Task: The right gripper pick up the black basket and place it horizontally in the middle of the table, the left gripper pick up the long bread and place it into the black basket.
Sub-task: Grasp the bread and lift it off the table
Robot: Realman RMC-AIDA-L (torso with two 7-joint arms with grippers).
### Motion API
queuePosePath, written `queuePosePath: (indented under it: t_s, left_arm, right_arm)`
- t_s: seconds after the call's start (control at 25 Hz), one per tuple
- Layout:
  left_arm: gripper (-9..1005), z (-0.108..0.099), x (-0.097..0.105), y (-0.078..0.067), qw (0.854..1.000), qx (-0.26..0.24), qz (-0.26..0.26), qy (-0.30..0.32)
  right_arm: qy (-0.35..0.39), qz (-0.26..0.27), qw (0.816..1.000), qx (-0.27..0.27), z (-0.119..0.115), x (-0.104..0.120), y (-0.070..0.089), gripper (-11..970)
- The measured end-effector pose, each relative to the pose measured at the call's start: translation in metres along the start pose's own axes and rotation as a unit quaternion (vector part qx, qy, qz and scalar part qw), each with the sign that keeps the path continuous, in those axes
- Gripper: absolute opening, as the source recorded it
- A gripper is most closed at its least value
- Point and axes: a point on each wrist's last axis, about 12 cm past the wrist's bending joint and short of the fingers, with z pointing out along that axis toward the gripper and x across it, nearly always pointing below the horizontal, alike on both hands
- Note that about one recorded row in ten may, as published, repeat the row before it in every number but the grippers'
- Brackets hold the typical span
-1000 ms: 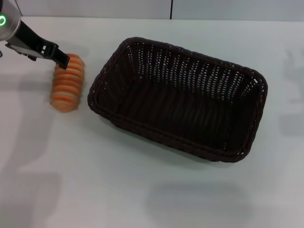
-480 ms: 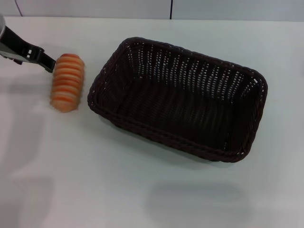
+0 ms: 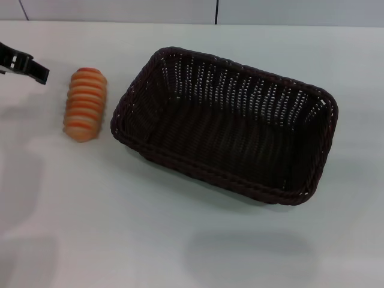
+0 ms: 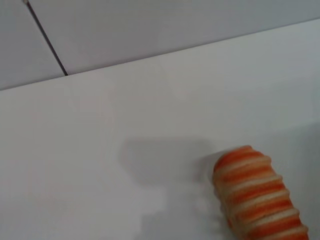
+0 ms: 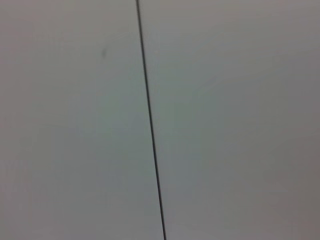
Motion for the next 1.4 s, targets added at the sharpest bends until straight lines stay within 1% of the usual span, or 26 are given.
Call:
queuePosePath:
  t_s: [0.12,0.36,0.4,0.52,0.56,0.64,0.76,0.88,1.08,1.16,1.4]
  left_arm:
    - [812,0.001,0.000,0.000,1.000,0.002,0.005,0.006]
    - [812,0.003,-0.001,-0.002,1.000,0.006,0.010,0.010]
    - [812,0.009,-0.007,-0.012,0.999,0.019,0.024,0.017]
    - [812,0.010,-0.009,-0.014,0.999,0.022,0.027,0.016]
    - [812,0.016,-0.013,-0.018,0.999,0.029,0.031,0.022]
    - [812,0.021,-0.015,-0.022,0.998,0.036,0.037,0.030]
    - [812,0.024,-0.016,-0.025,0.998,0.040,0.040,0.035]
    - [812,0.033,-0.021,-0.030,0.997,0.046,0.045,0.040]
    - [812,0.043,-0.023,-0.032,0.997,0.047,0.044,0.043]
    - [812,0.049,-0.020,-0.031,0.997,0.048,0.040,0.049]
    - [812,0.058,-0.016,-0.032,0.996,0.052,0.036,0.057]
  right_arm:
    - [0.002,0.000,1.000,0.000,-0.001,0.000,-0.001,332]
    - [0.008,-0.005,1.000,-0.005,-0.002,0.004,0.003,332]
    - [0.013,-0.006,1.000,-0.001,-0.002,0.008,0.000,332]
    - [0.017,-0.007,1.000,0.002,-0.002,0.010,-0.002,332]
    - [0.017,-0.008,1.000,0.003,-0.002,0.011,-0.003,332]
    - [0.018,-0.008,1.000,0.003,-0.002,0.011,-0.002,332]
    - [0.018,-0.013,1.000,-0.002,-0.002,0.011,0.001,332]
    - [0.016,-0.024,1.000,-0.010,-0.002,0.010,0.006,332]
    - [0.015,-0.028,0.999,-0.014,-0.001,0.010,0.008,332]
    - [0.013,-0.029,0.999,-0.015,-0.001,0.008,0.009,332]
    - [0.007,-0.034,0.999,-0.026,0.001,0.005,0.016,332]
